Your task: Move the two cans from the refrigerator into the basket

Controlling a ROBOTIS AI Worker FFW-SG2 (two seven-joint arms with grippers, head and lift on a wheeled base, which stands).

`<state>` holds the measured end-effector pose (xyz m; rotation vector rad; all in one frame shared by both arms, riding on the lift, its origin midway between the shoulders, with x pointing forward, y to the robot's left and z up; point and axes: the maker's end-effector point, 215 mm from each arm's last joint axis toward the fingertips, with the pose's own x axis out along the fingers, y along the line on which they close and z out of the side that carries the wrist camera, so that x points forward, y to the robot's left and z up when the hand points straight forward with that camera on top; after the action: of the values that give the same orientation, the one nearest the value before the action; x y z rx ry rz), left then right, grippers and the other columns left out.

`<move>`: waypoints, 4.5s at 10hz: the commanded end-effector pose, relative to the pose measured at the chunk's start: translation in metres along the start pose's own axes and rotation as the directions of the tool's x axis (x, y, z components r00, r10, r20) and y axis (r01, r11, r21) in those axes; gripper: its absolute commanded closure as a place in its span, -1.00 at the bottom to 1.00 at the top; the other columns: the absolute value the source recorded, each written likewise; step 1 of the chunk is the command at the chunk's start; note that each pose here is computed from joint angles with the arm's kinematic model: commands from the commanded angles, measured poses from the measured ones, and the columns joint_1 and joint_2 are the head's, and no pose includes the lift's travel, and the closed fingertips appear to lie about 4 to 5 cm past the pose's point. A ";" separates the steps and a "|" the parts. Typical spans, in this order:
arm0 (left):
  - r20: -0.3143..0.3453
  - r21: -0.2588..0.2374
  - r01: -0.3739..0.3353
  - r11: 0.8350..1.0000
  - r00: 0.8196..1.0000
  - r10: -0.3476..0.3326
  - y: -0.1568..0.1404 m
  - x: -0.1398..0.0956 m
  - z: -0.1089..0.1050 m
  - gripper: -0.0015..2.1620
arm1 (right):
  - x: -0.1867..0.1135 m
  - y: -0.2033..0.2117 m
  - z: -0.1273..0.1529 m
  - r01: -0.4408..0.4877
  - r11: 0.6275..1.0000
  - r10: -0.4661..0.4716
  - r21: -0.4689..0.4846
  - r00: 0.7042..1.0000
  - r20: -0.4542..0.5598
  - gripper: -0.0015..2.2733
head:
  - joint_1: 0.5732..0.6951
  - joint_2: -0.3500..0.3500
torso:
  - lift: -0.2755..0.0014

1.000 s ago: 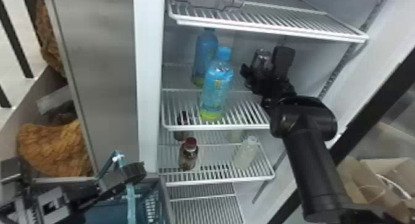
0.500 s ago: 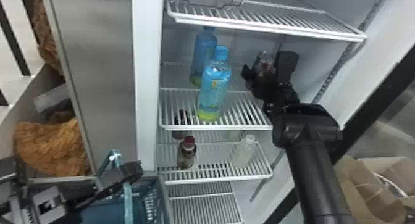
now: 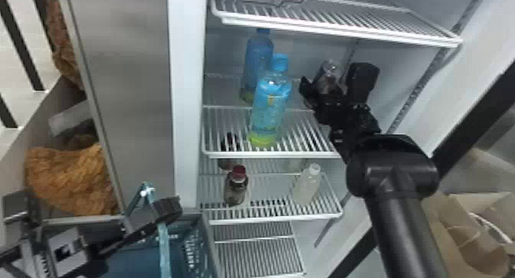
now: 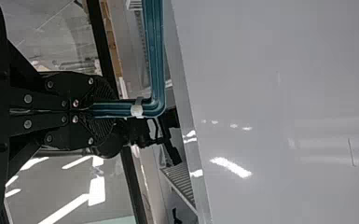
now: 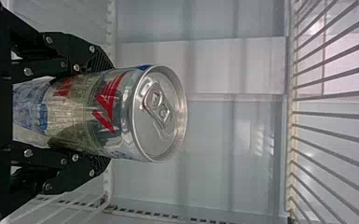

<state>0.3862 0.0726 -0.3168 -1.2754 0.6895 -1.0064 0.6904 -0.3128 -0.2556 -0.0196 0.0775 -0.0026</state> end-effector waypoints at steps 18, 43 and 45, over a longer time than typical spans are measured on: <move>0.003 -0.015 -0.006 1.000 1.000 0.006 0.005 -0.006 -0.005 0.11 | -0.222 0.052 0.000 -0.208 0.978 0.208 -0.001 0.976 -0.071 0.12 | 1.00 -0.69 | 0.74; 0.004 -0.017 0.020 1.000 1.000 -0.020 -0.002 -0.001 -0.005 0.11 | -0.289 0.318 -0.131 -0.651 0.623 0.767 0.433 0.617 -0.177 -0.18 | 1.00 0.24 | 0.74; 0.004 -0.017 0.020 1.000 1.000 -0.020 -0.002 -0.001 -0.005 0.11 | -0.291 0.321 -0.135 -0.654 0.607 0.779 0.451 0.603 -0.174 -0.96 | 1.00 0.32 | 0.74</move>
<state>0.3809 0.0710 -0.3158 -1.3011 0.6849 -1.0157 0.3910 0.0060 -0.3718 0.3725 0.4500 0.8308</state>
